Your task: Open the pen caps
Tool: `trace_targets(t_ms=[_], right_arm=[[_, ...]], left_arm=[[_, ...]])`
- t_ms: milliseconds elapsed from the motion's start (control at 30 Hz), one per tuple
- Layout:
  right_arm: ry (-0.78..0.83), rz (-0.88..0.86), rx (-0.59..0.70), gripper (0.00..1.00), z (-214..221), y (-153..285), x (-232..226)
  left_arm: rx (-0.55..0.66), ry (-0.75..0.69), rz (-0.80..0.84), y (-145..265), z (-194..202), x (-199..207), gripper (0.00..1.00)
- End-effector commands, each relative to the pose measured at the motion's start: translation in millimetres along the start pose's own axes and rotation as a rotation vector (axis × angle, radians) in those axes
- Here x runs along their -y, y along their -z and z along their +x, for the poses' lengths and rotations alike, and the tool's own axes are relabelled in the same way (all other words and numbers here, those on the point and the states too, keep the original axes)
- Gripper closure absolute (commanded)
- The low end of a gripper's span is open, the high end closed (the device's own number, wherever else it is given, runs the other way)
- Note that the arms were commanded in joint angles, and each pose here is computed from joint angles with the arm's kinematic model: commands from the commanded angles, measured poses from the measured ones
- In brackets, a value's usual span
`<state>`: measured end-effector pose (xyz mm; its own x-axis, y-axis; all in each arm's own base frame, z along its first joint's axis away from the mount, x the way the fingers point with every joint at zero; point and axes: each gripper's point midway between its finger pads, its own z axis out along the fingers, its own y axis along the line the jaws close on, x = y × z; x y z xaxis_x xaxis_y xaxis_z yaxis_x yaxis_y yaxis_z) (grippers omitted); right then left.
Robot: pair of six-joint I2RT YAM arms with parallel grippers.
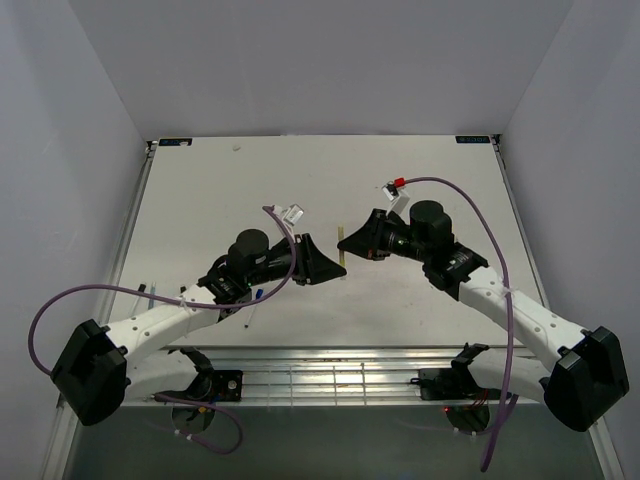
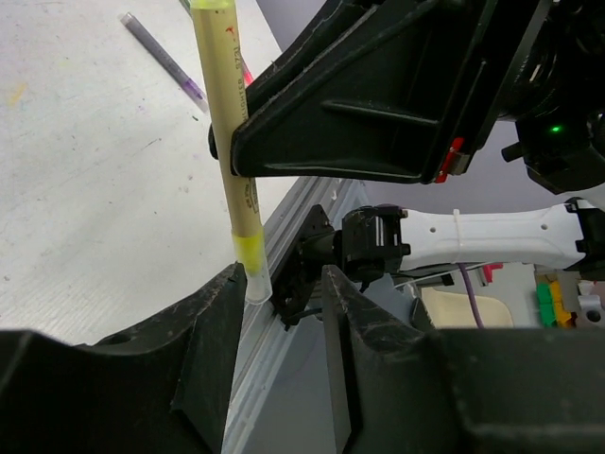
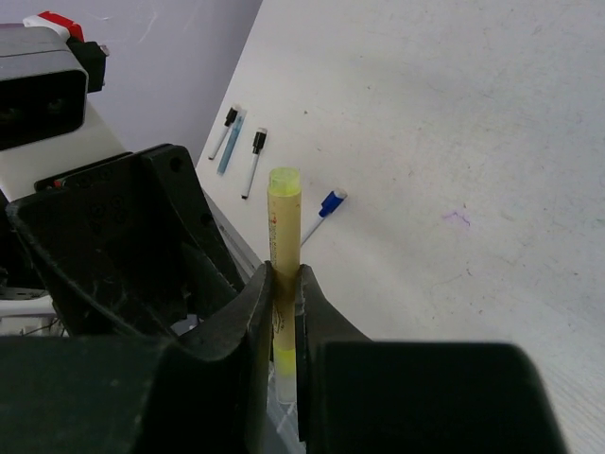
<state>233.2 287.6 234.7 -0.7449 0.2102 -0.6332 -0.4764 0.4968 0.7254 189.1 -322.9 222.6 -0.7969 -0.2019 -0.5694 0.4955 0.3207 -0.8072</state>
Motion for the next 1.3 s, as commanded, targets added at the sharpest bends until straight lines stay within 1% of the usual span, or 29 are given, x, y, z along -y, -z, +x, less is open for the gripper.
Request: trace_targets(t_ms=[0, 33, 100, 133, 333, 467, 500, 600, 700, 800, 833, 900, 933, 1000, 1033, 1067, 1100, 1233, 1267], right_arm=[[0.002, -0.102, 0.053, 0.92, -12.5, 7.2, -25.4], [0.0, -0.101, 0.054, 0.92, -12.1, 7.7, -25.1], [-0.006, -0.112, 0.054, 0.92, -12.0, 8.8, -27.7], [-0.008, -0.117, 0.053, 0.92, -12.2, 9.1, -29.1], [-0.025, -0.146, 0.047, 0.92, -9.9, 10.4, -33.7], [-0.03, -0.158, 0.047, 0.92, -8.8, 12.7, -36.0], [-0.03, -0.158, 0.045, 0.92, -7.8, 13.0, -35.6], [-0.032, -0.164, 0.044, 0.92, -7.8, 14.2, -37.5], [-0.039, -0.169, 0.046, 0.92, -7.5, 15.1, -38.3], [-0.045, -0.174, 0.044, 0.92, -6.9, 14.5, -38.7], [-0.045, -0.175, 0.047, 0.92, -7.3, 14.7, -38.9], [-0.048, -0.173, 0.055, 0.92, -9.0, 14.5, -38.9], [-0.049, -0.171, 0.055, 0.92, -9.1, 13.7, -38.2], [-0.052, -0.173, 0.053, 0.92, -9.7, 12.5, -38.7], [-0.052, -0.173, 0.053, 0.92, -9.7, 12.1, -38.5], [-0.054, -0.169, 0.055, 0.92, -9.8, 11.5, -37.4], [-0.053, -0.167, 0.057, 0.92, -9.9, 11.6, -36.8], [-0.034, -0.16, 0.07, 0.92, -12.9, 12.0, -36.1], [-0.028, -0.158, 0.065, 0.89, -11.8, 11.8, -35.3]], left_arm=[[0.041, -0.024, 0.025, -5.3, -6.3, 7.8, 0.53], [0.033, -0.022, 0.02, -7.2, -4.3, 5.8, 0.57], [0.032, -0.021, 0.016, -8.4, -2.8, 4.5, 0.61], [0.032, -0.019, 0.014, -8.5, -2.3, 4.1, 0.65], [0.039, -0.018, 0.003, -7.8, -1.8, 0.8, 0.66], [0.043, -0.015, -0.004, -6.7, -1.1, -1.2, 0.55], [0.044, -0.014, -0.003, -6.4, -1.3, -0.7, 0.5], [0.043, -0.012, -0.006, -6.6, -0.8, -1.8, 0.42], [0.041, -0.008, -0.009, -6.7, 0.4, -3.2, 0.41], [0.032, -0.006, -0.003, -7.8, 1.1, -1.4, 0.46], [0.028, -0.004, -0.003, -8.4, 1.8, -1.9, 0.51], [0.021, -0.005, 0.005, -8.5, 2.5, -0.1, 0.56], [0.018, -0.005, 0.007, -8.4, 2.9, 0.3, 0.6], [0.014, -0.006, 0.012, -7.7, 3.8, 1.3, 0.64], [0.014, -0.007, 0.016, -7.1, 3.7, 2.5, 0.69], [0.015, -0.01, 0.018, -6.7, 3.3, 3.4, 0.78], [0.012, -0.011, 0.021, -6.2, 4.1, 3.7, 0.82], [0.008, -0.013, 0.016, -5.6, 5.0, 2.9, 0.89], [0.006, -0.011, 0.011, -5.9, 5.0, 2.4, 0.91]])
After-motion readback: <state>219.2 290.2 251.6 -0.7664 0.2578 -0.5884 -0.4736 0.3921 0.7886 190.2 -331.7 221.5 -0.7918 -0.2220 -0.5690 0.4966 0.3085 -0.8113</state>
